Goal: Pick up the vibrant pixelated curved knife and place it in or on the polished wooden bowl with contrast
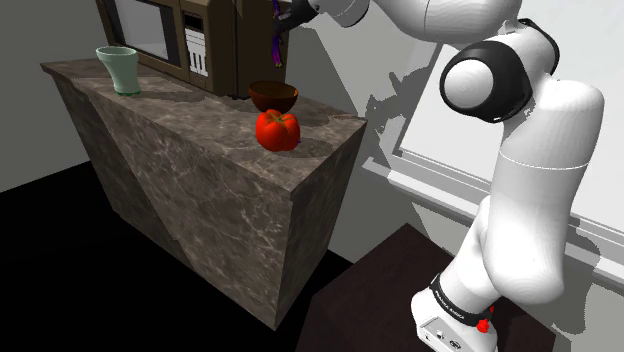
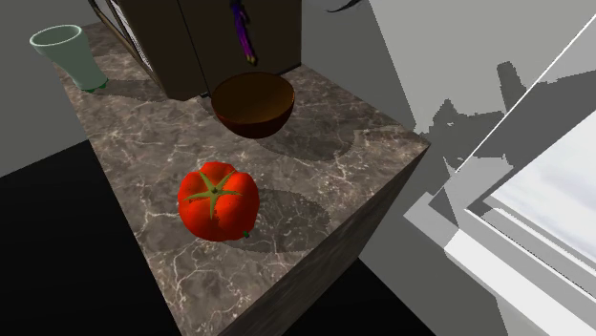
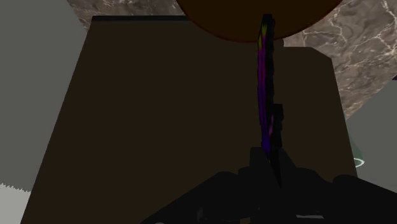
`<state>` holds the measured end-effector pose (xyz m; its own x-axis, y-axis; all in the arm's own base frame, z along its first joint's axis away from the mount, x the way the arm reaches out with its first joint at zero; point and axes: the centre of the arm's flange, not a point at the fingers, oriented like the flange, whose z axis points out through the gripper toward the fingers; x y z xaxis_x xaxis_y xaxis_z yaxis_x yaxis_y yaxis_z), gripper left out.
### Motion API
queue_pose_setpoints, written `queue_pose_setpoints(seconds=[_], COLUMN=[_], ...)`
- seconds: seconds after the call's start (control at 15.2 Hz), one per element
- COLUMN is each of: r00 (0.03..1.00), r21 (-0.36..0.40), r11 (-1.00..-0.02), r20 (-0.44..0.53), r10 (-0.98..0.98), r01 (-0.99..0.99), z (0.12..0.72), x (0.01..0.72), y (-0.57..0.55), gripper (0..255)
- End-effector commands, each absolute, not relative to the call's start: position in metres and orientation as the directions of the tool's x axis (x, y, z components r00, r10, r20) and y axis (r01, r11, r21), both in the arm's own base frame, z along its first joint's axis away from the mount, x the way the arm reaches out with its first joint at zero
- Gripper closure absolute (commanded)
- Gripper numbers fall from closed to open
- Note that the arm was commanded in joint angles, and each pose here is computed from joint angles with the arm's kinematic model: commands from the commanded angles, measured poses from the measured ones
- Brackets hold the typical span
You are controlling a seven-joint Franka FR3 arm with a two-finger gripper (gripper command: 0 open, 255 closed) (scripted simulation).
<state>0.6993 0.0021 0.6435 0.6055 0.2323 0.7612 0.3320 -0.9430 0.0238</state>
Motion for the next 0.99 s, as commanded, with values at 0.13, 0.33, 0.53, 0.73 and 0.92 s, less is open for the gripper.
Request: queue_pose_setpoints(seconds=[0.13, 0.33, 0.53, 0.73, 0.92], r00=[0.605, 0.605, 0.605, 0.605, 0.605], r21=[0.024, 0.024, 0.024, 0.024, 0.024], r11=[-0.943, -0.943, -0.943, -0.943, -0.943], r20=[0.761, 0.761, 0.761, 0.761, 0.761], r10=[0.232, 0.232, 0.232, 0.232, 0.232], r01=[0.332, 0.332, 0.332, 0.332, 0.332], z=[0.623, 0.607, 0.591, 0.575, 0.575], x=[0.702, 0.702, 0.702, 0.702, 0.702], y=[0.004, 0.004, 0.004, 0.004, 0.004], gripper=[255, 255, 255, 255, 255])
